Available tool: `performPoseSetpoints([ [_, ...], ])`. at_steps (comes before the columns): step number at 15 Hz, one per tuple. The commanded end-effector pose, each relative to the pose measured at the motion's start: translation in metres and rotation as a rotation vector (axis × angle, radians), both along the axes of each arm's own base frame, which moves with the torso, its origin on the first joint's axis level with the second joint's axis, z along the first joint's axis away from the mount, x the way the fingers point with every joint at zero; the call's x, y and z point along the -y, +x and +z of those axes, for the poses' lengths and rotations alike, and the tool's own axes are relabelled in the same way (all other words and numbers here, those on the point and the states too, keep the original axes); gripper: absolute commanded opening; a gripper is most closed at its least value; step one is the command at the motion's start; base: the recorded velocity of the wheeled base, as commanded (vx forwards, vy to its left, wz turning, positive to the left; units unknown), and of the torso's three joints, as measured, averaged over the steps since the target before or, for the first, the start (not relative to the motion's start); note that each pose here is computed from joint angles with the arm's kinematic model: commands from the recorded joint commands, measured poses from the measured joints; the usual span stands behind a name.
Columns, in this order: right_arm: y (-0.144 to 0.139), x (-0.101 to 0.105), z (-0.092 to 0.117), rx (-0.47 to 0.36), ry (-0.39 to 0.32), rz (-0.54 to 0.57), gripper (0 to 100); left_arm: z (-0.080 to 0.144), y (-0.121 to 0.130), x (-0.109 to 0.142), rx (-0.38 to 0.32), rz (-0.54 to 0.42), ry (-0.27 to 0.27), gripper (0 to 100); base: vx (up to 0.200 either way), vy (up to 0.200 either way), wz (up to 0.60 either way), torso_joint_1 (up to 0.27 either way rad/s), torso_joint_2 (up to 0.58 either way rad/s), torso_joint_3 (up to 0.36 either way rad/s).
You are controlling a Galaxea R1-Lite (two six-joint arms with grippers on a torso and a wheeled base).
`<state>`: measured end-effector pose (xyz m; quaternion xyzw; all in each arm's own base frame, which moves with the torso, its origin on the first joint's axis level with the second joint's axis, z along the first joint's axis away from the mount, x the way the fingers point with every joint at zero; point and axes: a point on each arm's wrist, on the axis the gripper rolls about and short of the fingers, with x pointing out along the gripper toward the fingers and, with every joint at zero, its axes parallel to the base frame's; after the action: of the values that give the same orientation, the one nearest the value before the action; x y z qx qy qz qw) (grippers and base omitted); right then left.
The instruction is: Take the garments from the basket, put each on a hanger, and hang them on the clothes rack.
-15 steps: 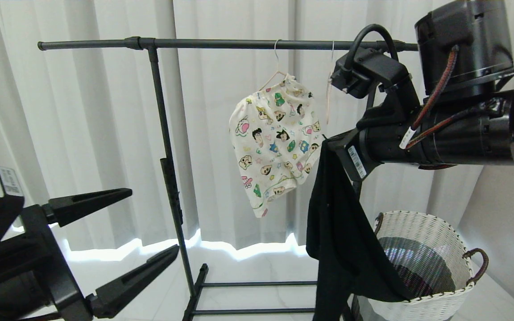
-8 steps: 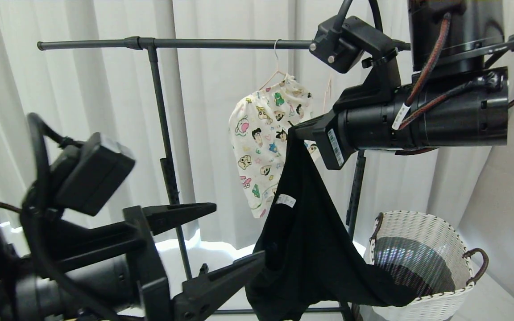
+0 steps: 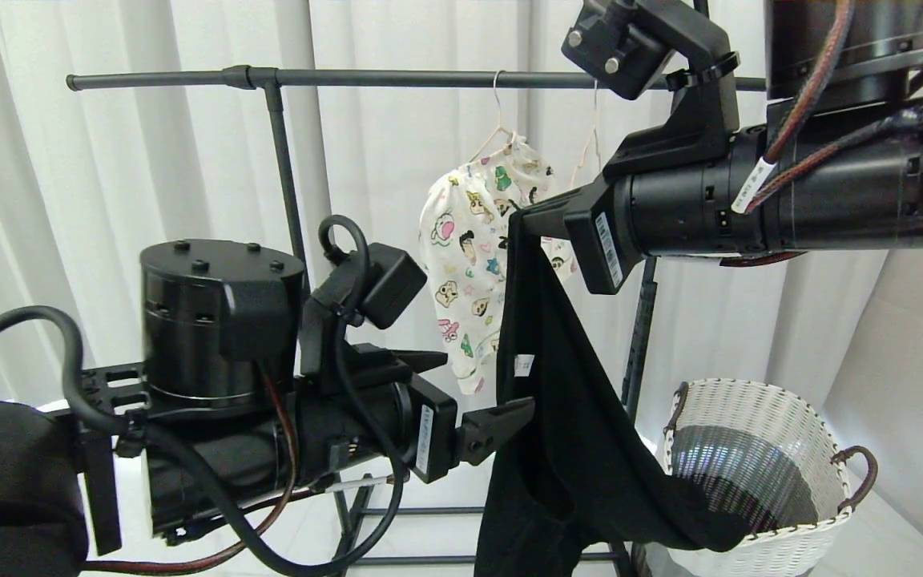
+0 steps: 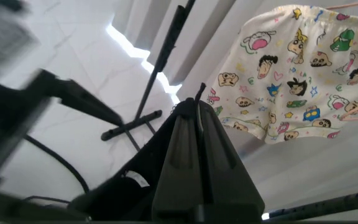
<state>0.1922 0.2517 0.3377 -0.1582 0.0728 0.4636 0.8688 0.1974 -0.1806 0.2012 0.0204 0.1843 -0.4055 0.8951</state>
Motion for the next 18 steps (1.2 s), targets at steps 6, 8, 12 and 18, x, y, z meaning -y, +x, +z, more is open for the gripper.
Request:
performPoseSetpoints([
  [6,-0.003,0.000,0.002,0.006,0.004,0.003,0,-0.032,0.011,0.009,-0.030,0.148,0.140,100,0.000,0.000,0.00,0.000,0.00,0.000],
  [8,-0.002,0.001,0.002,0.006,0.004,-0.002,0,-0.036,0.003,0.001,-0.038,0.147,0.151,100,0.000,0.000,0.00,0.000,0.00,0.000],
  [12,-0.004,0.002,0.004,0.012,0.007,0.001,0,-0.042,-0.008,-0.013,-0.058,0.160,0.170,100,0.000,0.000,0.00,0.000,0.00,0.000],
  [18,-0.013,0.008,0.010,0.022,0.016,0.010,0,-0.037,-0.002,-0.010,-0.010,0.170,0.122,0,0.000,0.000,0.00,0.000,0.00,0.000],
])
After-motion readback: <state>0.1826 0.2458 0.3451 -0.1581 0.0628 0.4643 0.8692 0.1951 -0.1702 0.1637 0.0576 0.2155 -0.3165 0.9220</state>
